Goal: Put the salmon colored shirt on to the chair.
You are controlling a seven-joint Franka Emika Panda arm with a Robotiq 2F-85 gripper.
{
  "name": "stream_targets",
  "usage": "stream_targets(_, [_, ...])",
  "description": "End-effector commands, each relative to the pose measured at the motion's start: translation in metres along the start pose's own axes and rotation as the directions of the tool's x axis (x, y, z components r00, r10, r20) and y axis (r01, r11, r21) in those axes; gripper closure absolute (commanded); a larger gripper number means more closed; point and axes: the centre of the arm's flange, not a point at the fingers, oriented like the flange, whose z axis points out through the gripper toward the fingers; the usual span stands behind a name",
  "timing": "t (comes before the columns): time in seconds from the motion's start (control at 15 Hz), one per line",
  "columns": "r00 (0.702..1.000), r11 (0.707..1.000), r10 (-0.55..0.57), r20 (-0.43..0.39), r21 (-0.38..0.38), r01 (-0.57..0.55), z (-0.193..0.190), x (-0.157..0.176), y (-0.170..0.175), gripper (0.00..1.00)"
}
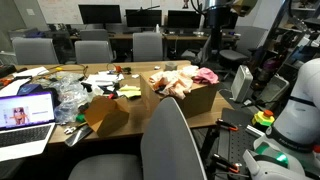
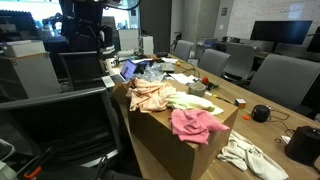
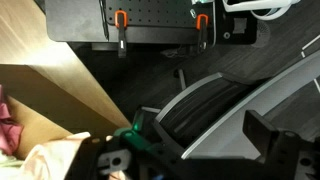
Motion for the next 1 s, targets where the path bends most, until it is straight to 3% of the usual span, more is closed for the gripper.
stream_targets(0.0, [1.000, 1.000, 0.000, -0.004, -0.001, 0.000, -0.002, 0.000, 0.000, 0.00])
stream_targets(0.6, [1.000, 1.000, -0.001, -0.011, -0.002, 0.001, -0.005, -0.001, 0.000, 0.00])
stream_targets(0.93, [1.000, 0.998, 0.023, -0.009, -0.050, -0.023, -0.013, 0.030, 0.002, 0.00])
